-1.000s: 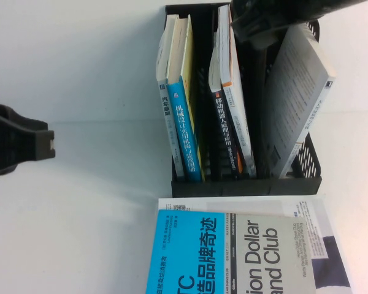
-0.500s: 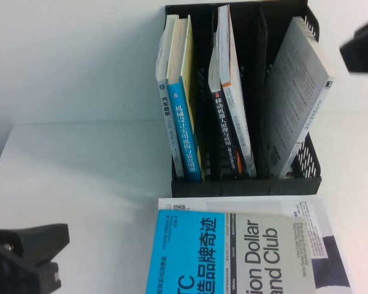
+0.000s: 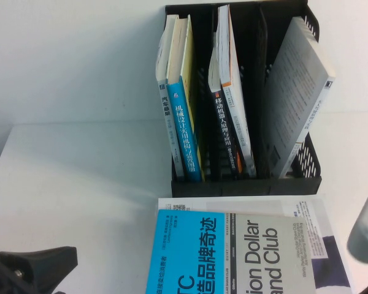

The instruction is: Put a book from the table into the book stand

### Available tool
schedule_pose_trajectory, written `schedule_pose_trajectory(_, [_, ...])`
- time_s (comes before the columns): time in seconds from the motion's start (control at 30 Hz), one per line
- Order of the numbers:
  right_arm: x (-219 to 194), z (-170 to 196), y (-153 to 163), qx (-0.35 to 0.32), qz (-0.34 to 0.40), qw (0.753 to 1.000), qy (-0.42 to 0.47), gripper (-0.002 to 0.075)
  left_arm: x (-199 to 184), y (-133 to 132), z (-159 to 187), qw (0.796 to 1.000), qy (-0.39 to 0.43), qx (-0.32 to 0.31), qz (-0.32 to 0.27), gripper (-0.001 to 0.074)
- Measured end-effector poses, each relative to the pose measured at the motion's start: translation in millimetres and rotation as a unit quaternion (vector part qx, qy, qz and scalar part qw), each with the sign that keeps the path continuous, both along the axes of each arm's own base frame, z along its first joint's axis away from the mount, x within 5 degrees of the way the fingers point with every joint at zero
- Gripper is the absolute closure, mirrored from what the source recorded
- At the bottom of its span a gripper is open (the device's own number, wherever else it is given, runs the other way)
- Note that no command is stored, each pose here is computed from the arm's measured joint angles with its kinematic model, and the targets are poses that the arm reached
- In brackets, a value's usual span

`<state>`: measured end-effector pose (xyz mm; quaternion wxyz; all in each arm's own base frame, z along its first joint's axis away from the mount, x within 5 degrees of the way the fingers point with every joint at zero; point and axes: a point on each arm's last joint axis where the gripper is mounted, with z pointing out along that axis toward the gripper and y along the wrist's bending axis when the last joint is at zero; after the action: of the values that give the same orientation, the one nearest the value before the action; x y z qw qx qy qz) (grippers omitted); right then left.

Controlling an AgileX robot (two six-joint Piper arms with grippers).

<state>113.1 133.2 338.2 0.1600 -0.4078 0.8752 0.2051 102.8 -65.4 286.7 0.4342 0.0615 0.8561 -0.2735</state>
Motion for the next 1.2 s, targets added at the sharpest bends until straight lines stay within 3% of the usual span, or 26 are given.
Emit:
schedule_pose_trajectory(0.17, [-6.1, -25.3, 5.5, 0.023, 0.041, 0.999, 0.025, 0.0725, 0.1, -0.1, 0.2, 1.0, -0.001, 0.0, -0.001, 0.0737])
schedule_pose_trajectory(0.3, [-7.1, -32.8, 2.8, 0.004, 0.062, 0.998, 0.02, 0.0727, 0.2, 0.1, 0.1, 1.0, -0.004, 0.004, -0.002, 0.0737])
schedule_pose_trajectory(0.4, [1.5, -35.5, -6.2, -0.043, 0.006, 0.999, -0.009, 0.0728, 0.0, 0.3, -0.2, 1.0, -0.003, 0.007, -0.002, 0.0737])
schedule_pose_trajectory(0.53, [14.4, -32.5, -26.0, -0.082, -0.082, 0.986, -0.118, 0.0728, -0.2, 0.3, -0.6, 1.0, -0.002, 0.009, -0.004, 0.0737])
schedule_pose_trajectory(0.63, [12.8, -19.9, -41.5, -0.031, -0.156, 0.965, -0.209, 0.0728, -0.2, 0.3, -0.6, 1.0, -0.002, 0.009, -0.004, 0.0737])
schedule_pose_trajectory(0.83, [-15.5, -12.9, -86.3, 0.085, -0.274, 0.897, -0.338, 0.0728, -1.3, 1.4, 0.1, 1.0, -0.003, 0.007, -0.001, 0.0737])
schedule_pose_trajectory(1.0, [-40.0, -34.6, -111.9, 0.145, -0.332, 0.868, -0.339, 0.0728, -12.6, 11.4, 3.8, 0.999, -0.026, -0.003, 0.019, 0.0737])
schedule_pose_trajectory(1.2, [-55.4, -50.1, -126.8, 0.171, -0.348, 0.854, -0.347, 0.0728, -30.3, 26.9, -10.5, 0.996, -0.056, -0.013, 0.067, 0.0737])
